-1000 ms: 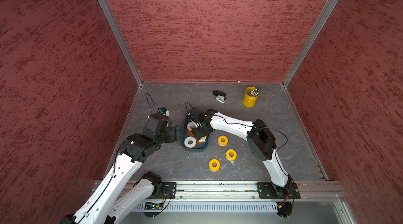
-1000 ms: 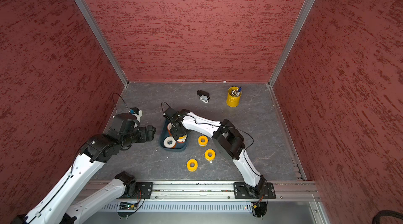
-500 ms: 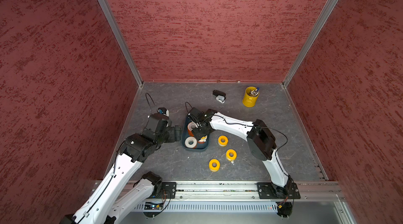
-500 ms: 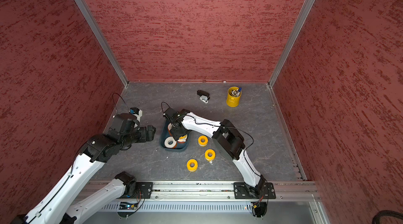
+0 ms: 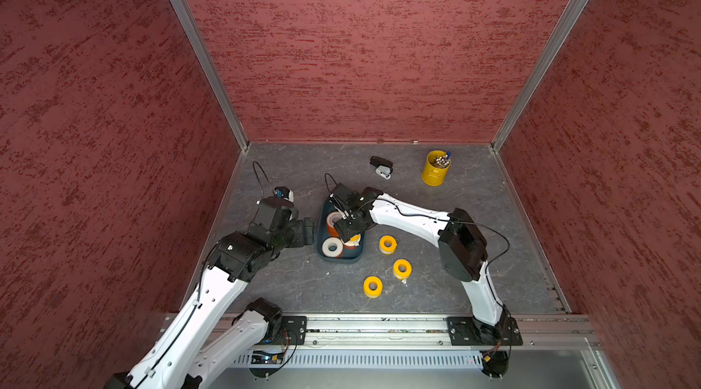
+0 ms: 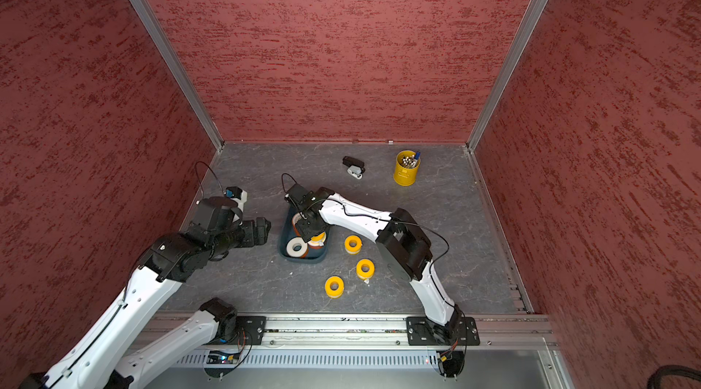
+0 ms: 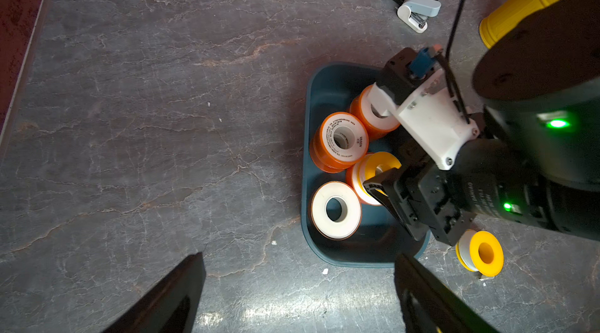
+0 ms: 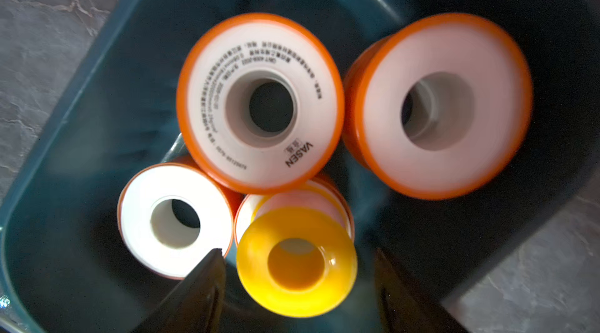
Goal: Put the sealing tape into the storage box
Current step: Place the sealing tape in the storage box.
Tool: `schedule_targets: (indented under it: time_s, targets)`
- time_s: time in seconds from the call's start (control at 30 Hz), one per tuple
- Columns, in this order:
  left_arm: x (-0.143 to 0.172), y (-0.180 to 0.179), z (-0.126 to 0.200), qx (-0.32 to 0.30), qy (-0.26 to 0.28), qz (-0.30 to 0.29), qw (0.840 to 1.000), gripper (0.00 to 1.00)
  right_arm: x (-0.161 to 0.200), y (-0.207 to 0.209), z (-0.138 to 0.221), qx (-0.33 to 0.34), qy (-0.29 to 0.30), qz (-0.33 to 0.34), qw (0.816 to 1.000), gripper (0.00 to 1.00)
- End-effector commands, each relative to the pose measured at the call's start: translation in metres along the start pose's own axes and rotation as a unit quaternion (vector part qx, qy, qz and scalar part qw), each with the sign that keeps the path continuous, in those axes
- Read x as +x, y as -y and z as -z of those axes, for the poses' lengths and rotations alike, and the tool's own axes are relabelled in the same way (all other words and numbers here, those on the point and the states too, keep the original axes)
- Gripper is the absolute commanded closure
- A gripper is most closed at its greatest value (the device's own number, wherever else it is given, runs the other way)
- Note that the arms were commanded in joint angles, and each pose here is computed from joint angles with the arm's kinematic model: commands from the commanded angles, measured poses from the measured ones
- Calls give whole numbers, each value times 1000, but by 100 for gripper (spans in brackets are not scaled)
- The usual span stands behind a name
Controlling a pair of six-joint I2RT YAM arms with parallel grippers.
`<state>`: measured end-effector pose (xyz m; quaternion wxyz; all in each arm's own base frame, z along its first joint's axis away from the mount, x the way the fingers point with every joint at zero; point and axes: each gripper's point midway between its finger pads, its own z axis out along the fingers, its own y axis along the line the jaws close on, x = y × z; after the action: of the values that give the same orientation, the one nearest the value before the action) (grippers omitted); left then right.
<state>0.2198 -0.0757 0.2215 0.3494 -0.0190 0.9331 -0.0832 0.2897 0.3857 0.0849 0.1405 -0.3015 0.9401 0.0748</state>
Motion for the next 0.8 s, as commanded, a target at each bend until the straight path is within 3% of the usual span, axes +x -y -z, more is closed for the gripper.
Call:
schedule_targets:
  time_s: [0.0,0.37,0.5,0.77]
  targets:
    - [-1,-2,-3,-3,4,3,1000,6,-11,1,33,0,51,-2,999,25]
    - [-3,3,0,19,10,3,1000,5,-1,50,95,69,179,-13,981,25]
    - [-6,-4,2,-1,17,6,1000,0,21,79,110,101,212,-28,972,24]
    - [-13,-8,3,-4,27,27,999,0,72,126,120,134,268,-80,951,22]
